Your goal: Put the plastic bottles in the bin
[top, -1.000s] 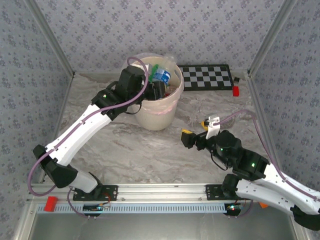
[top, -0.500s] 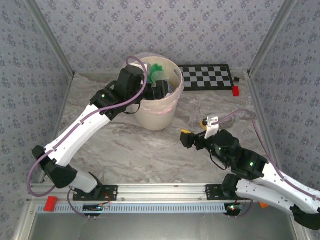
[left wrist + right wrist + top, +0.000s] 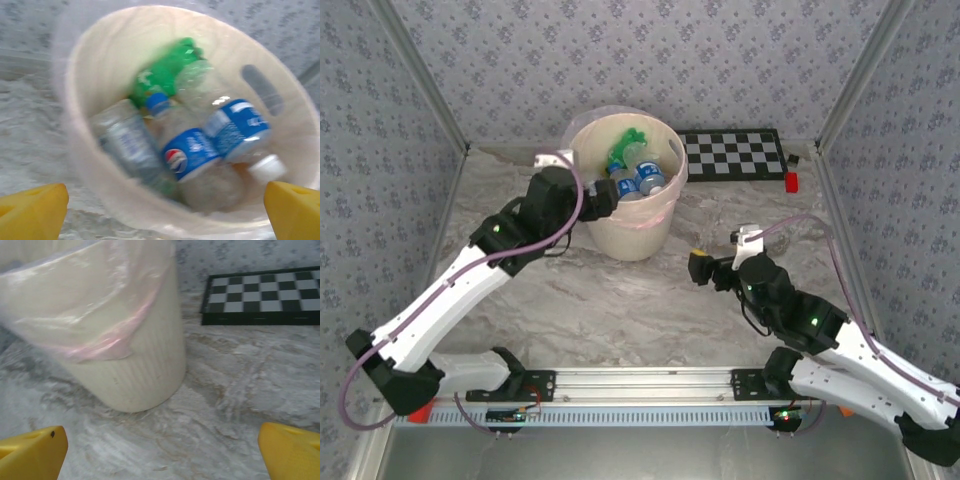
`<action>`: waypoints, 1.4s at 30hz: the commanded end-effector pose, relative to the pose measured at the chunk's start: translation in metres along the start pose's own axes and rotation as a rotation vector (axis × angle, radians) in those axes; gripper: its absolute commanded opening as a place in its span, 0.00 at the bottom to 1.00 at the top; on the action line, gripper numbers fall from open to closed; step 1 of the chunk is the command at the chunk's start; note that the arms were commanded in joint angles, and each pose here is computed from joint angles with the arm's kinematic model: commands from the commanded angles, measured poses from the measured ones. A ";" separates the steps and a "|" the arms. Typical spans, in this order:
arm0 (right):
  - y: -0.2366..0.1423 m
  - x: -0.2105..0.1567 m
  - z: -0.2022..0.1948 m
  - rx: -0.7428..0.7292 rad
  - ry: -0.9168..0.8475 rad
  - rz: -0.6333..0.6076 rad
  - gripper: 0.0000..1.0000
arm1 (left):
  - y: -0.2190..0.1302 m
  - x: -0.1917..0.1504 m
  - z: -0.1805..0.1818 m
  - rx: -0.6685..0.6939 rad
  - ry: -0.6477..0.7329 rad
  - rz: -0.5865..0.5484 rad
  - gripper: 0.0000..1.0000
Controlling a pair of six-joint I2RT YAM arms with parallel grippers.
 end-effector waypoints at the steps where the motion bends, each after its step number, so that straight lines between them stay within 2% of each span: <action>1: 0.006 -0.002 -0.036 -0.158 0.041 -0.032 1.00 | -0.008 -0.011 0.048 0.176 -0.032 -0.081 1.00; 4: 0.012 -0.003 -0.063 -0.264 0.057 -0.056 1.00 | -0.005 -0.053 0.088 0.280 -0.113 -0.035 1.00; 8: 0.020 -0.002 -0.101 -0.416 0.056 -0.101 1.00 | 0.005 -0.113 0.122 0.356 -0.172 0.013 1.00; 11: 0.029 -0.003 -0.123 -0.488 0.058 -0.129 1.00 | 0.011 -0.140 0.147 0.441 -0.159 0.057 1.00; 15: 0.035 0.000 -0.152 -0.604 0.076 -0.173 1.00 | 0.012 -0.168 0.175 0.567 -0.231 0.117 1.00; 17: 0.037 0.000 -0.165 -0.670 0.063 -0.173 1.00 | 0.011 -0.171 0.177 0.579 -0.208 0.130 1.00; 21: 0.049 0.001 -0.180 -0.710 -0.008 -0.177 1.00 | 0.009 -0.151 0.183 0.617 -0.065 0.086 1.00; 26: 0.060 -0.014 -0.186 -0.689 -0.047 -0.120 1.00 | 0.004 -0.132 0.215 0.753 -0.064 0.068 1.00; 29: 0.066 -0.017 -0.193 -0.723 -0.106 -0.118 1.00 | 0.012 -0.125 0.231 0.805 0.044 0.062 1.00; 32: 0.071 -0.020 -0.200 -0.754 -0.142 -0.095 1.00 | 0.015 -0.126 0.257 0.854 0.060 0.075 1.00; 35: 0.076 -0.026 -0.207 -0.795 -0.157 -0.080 1.00 | 0.025 -0.133 0.277 0.866 0.071 0.079 1.00; 39: 0.083 -0.030 -0.215 -0.824 -0.185 -0.127 1.00 | 0.042 -0.158 0.295 0.858 0.064 0.096 1.00; 42: 0.088 -0.033 -0.221 -0.844 -0.182 -0.142 1.00 | 0.055 -0.156 0.295 0.780 0.038 0.052 1.00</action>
Point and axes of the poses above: each hand's point on the last joint's axis, 136 mm out from that joint toward the fingers, its own y axis out along the fingers, its own z axis along the line the jaws close on, x = y × z, the point moved 1 cm from there along -y, back along the fingers, and after that the axes turned 7 degrees about y, right-handed, at the moved point
